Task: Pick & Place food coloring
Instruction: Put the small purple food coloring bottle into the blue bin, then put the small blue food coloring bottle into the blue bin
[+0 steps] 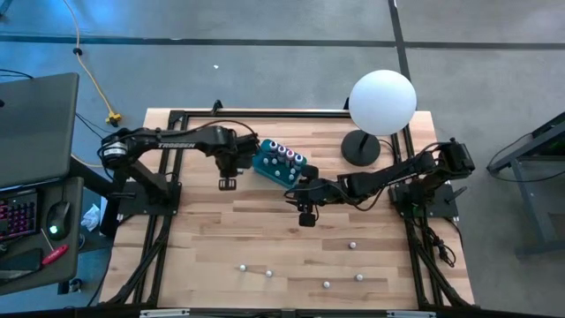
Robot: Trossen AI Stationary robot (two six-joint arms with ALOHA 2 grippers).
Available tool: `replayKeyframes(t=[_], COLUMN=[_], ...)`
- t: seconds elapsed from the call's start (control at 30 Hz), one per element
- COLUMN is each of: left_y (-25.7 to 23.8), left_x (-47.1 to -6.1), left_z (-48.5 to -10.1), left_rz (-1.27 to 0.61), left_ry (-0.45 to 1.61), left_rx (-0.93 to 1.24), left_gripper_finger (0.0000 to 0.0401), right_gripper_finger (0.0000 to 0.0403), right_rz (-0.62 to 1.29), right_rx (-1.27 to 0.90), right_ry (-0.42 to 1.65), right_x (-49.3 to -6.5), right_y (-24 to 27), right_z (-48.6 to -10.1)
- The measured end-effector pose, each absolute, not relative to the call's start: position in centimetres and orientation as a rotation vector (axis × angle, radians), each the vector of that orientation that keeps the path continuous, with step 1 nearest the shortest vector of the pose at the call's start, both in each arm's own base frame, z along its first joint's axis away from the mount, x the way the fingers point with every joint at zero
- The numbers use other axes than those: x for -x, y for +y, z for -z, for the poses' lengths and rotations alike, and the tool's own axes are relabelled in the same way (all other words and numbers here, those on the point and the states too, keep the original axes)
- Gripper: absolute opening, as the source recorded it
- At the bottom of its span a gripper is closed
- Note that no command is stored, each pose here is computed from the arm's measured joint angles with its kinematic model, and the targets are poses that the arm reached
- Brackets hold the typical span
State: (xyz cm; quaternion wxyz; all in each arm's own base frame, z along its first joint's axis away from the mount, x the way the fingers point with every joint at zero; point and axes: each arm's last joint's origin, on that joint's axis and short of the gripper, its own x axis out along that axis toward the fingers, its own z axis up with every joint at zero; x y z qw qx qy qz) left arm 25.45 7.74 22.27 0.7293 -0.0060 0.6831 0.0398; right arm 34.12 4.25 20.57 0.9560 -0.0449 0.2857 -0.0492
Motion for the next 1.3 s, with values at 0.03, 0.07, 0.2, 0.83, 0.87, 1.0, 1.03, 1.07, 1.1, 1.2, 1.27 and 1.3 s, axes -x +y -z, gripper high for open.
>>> replayKeyframes(t=[0.03,0.07,0.2,0.83,0.87,1.0,1.03,1.07,1.1,1.2,1.27,1.3], left_y=[7.5,7.3,6.9,8.0,8.0,8.0,8.0,8.0,8.0,8.0,7.9,7.8], left_x=[-25.8,-26.3,-27.9,-34.8,-35.0,-35.1,-35.1,-35.1,-35.1,-35.1,-35.2,-35.2], left_z=[-23.0,-23.7,-26.2,-19.9,-19.8,-19.8,-19.8,-19.7,-19.7,-19.7,-19.7,-19.7], left_rz=[-0.103,-0.126,-0.206,-0.061,-0.052,-0.026,-0.021,-0.017,-0.017,-0.017,-0.005,-0.003], left_ry=[1.491,1.472,1.401,1.353,1.347,1.337,1.338,1.344,1.343,1.340,1.339,1.340], left_rx=[-0.014,-0.051,-0.252,-0.405,-0.416,-0.449,-0.451,-0.451,-0.452,-0.454,-0.469,-0.479], left_gripper_finger=[0.0062,0.0063,0.0057,0.0056,0.0056,0.0065,0.0071,0.0078,0.0086,0.0110,0.0122,0.0127], right_gripper_finger=[0.0139,0.0139,0.0139,0.0139,0.0139,0.0139,0.0139,0.0139,0.0139,0.0139,0.0139,0.0139], right_rz=[0.100,0.100,0.112,0.093,0.073,-0.046,-0.083,-0.122,-0.172,-0.325,-0.440,-0.501], right_rx=[0.091,0.091,0.096,0.042,0.037,-0.017,-0.038,-0.059,-0.077,-0.102,-0.111,-0.120], right_ry=[0.580,0.580,0.580,0.641,0.647,0.674,0.682,0.691,0.703,0.751,0.794,0.810], right_x=[-34.1,-34.1,-34.1,-33.8,-33.7,-33.6,-33.6,-33.5,-33.5,-33.0,-32.5,-32.3], right_y=[4.3,4.3,4.2,4.3,4.4,4.8,4.9,5.0,5.2,6.2,7.1,7.7], right_z=[-20.6,-20.6,-20.6,-20.1,-20.0,-19.9,-19.8,-19.8,-19.8,-19.5,-19.3,-19.2])
